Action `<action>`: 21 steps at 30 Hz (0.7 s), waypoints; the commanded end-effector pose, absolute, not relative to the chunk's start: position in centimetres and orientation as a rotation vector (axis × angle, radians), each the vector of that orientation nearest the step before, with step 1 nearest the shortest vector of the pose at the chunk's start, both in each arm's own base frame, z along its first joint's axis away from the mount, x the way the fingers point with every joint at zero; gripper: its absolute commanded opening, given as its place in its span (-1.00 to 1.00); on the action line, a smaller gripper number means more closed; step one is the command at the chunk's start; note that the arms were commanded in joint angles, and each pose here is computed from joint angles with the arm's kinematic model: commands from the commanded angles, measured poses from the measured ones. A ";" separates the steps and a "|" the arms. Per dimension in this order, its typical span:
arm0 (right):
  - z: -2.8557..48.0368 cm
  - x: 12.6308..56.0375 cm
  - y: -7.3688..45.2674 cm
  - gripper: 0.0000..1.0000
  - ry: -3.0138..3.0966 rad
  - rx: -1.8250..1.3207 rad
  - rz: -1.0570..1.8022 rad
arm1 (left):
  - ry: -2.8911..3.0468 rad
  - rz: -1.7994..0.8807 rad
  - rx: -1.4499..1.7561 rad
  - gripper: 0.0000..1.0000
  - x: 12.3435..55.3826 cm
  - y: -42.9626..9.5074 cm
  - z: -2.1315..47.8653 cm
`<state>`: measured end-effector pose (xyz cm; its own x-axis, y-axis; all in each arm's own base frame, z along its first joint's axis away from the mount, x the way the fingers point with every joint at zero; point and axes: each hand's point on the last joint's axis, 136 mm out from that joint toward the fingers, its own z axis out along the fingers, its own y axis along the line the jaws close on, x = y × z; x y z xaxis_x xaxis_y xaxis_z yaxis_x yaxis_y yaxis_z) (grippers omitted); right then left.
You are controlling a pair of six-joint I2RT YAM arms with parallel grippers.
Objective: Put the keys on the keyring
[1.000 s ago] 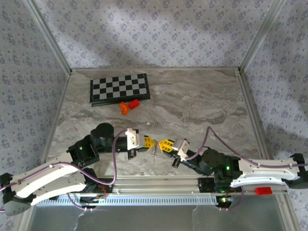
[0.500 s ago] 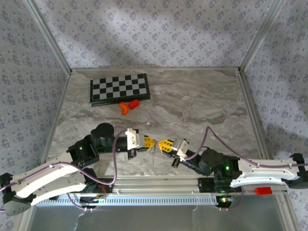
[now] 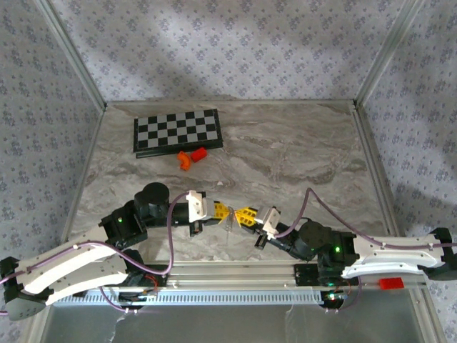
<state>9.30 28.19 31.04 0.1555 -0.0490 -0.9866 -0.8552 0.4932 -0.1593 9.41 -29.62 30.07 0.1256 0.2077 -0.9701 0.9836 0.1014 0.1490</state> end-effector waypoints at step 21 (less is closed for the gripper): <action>32.5 9.8 27.9 -1.00 1.287 -0.852 0.729 | 1.239 -0.924 1.313 -1.00 9.0 -29.5 32.0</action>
